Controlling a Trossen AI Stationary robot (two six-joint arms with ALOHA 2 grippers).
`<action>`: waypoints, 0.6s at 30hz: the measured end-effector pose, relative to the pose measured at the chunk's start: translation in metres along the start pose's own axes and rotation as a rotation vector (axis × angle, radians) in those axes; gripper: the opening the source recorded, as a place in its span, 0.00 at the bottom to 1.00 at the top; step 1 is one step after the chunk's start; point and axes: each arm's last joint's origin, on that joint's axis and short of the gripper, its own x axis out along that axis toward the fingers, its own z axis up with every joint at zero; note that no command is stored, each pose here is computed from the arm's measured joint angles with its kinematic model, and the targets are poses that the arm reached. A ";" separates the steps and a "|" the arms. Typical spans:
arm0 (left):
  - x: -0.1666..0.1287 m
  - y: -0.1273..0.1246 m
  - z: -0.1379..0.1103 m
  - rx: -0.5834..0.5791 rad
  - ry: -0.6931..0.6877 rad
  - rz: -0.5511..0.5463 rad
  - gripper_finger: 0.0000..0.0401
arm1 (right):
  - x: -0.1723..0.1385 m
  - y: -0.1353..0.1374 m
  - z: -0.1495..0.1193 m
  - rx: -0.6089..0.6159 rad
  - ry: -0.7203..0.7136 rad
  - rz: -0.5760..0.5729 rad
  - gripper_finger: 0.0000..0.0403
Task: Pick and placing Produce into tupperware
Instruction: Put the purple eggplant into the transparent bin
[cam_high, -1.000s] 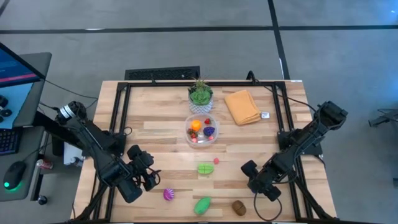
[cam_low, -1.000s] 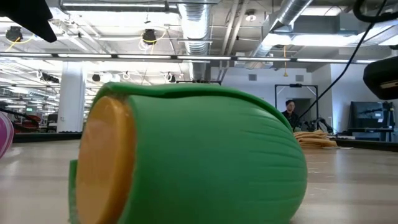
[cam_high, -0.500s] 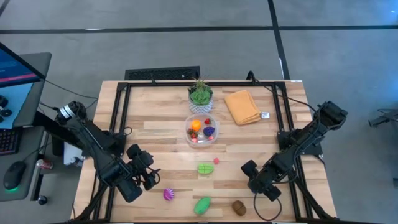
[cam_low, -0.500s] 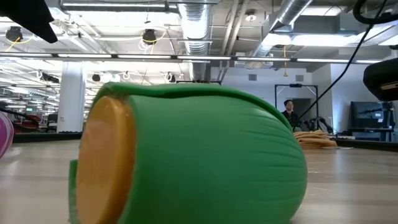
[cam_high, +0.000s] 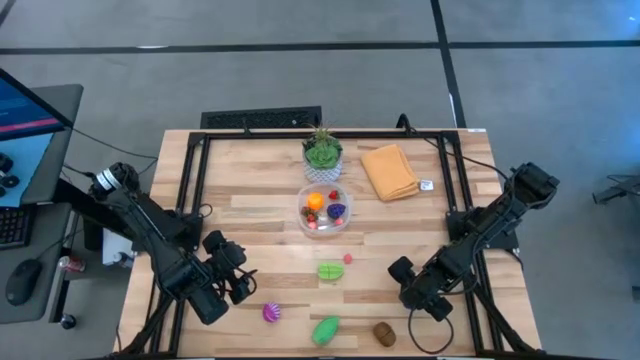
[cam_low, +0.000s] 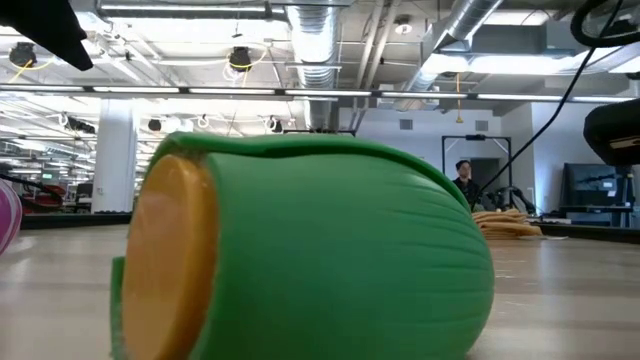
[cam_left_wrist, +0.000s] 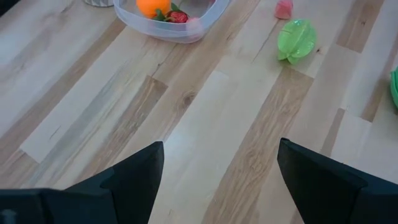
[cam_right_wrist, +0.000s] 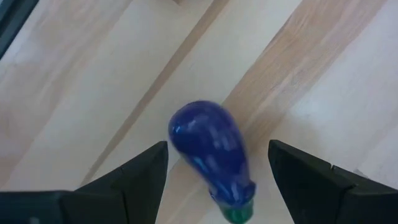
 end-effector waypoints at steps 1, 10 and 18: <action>0.000 0.000 0.000 0.002 -0.001 0.002 0.75 | 0.000 0.000 0.000 -0.003 0.001 0.000 0.75; 0.000 0.002 0.000 0.014 -0.016 0.023 0.75 | 0.007 -0.008 -0.001 0.051 0.031 -0.013 0.75; 0.000 0.002 0.000 0.003 -0.015 0.022 0.75 | 0.017 -0.012 0.002 0.118 0.021 -0.021 0.75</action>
